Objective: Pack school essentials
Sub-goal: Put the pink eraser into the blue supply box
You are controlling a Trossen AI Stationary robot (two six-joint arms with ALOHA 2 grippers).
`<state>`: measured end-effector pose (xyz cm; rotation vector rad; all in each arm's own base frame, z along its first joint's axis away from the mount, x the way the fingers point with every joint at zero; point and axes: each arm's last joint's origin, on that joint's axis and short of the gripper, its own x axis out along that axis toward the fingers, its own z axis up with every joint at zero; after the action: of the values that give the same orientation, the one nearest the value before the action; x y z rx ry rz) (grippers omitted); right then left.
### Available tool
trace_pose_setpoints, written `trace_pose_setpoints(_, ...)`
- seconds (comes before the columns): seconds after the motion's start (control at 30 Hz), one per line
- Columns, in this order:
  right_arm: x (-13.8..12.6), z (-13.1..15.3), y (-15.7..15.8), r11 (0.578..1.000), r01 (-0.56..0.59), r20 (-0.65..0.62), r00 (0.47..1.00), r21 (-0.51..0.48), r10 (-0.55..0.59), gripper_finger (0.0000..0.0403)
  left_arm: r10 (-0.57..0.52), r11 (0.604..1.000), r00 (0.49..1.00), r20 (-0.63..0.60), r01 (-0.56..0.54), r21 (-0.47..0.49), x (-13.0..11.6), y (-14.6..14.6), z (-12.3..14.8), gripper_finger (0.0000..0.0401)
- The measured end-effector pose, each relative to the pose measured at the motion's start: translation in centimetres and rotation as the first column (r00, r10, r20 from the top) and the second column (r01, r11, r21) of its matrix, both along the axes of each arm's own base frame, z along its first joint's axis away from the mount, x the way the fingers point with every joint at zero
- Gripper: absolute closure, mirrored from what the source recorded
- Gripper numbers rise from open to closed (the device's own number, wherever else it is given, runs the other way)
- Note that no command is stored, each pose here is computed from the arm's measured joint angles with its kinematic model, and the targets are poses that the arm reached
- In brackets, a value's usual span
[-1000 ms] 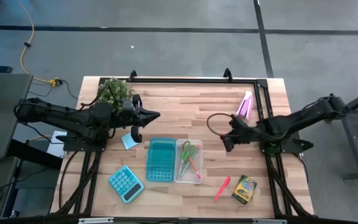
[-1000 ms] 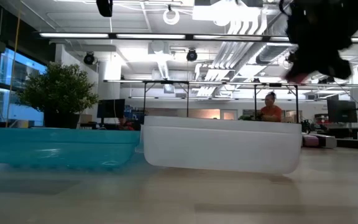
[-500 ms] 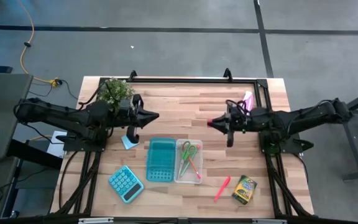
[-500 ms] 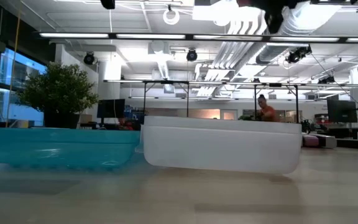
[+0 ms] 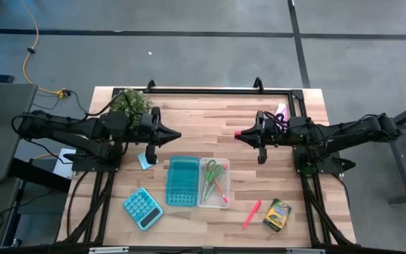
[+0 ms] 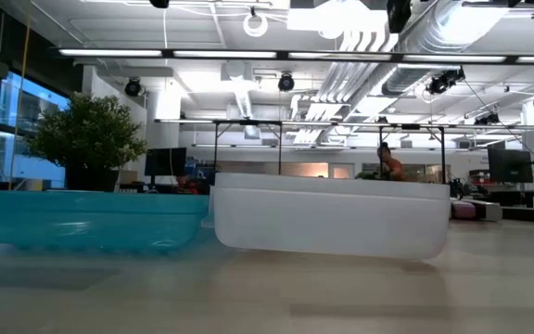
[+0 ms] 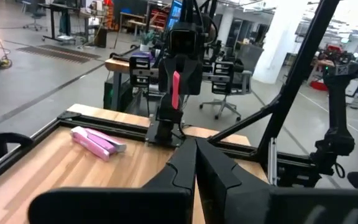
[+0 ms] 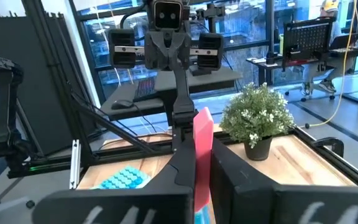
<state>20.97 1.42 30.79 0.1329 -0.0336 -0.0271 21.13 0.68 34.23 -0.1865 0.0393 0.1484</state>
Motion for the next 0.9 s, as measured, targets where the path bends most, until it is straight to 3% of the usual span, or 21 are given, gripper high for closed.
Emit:
trace_pose_setpoints(0.37,0.0,0.0,0.0,1.0,0.0,0.0,1.0,0.003,0.0,0.0402,0.01,1.0,1.0,0.0,-0.01,0.009,0.0,0.0,0.0,0.0401)
trace_pose_setpoints(0.53,0.3,-0.2,0.1,0.998,-0.017,-0.007,1.0,0.056,0.018,0.0402,0.01,1.0,1.0,0.0,-0.01,0.011,0.0,0.0,0.0,0.0401)
trace_pose_setpoints(0.73,3.6,-0.3,1.5,0.992,-0.118,-0.215,0.969,0.034,0.122,0.0402,0.012,1.0,1.0,0.0,-0.012,0.011,0.0,0.0,0.0,0.0401)
trace_pose_setpoints(0.9,7.9,-0.9,3.1,0.955,-0.298,-0.436,0.859,-0.001,0.268,0.0402,0.013,1.0,1.0,0.0,-0.013,0.011,0.0,0.0,0.0,0.0401)
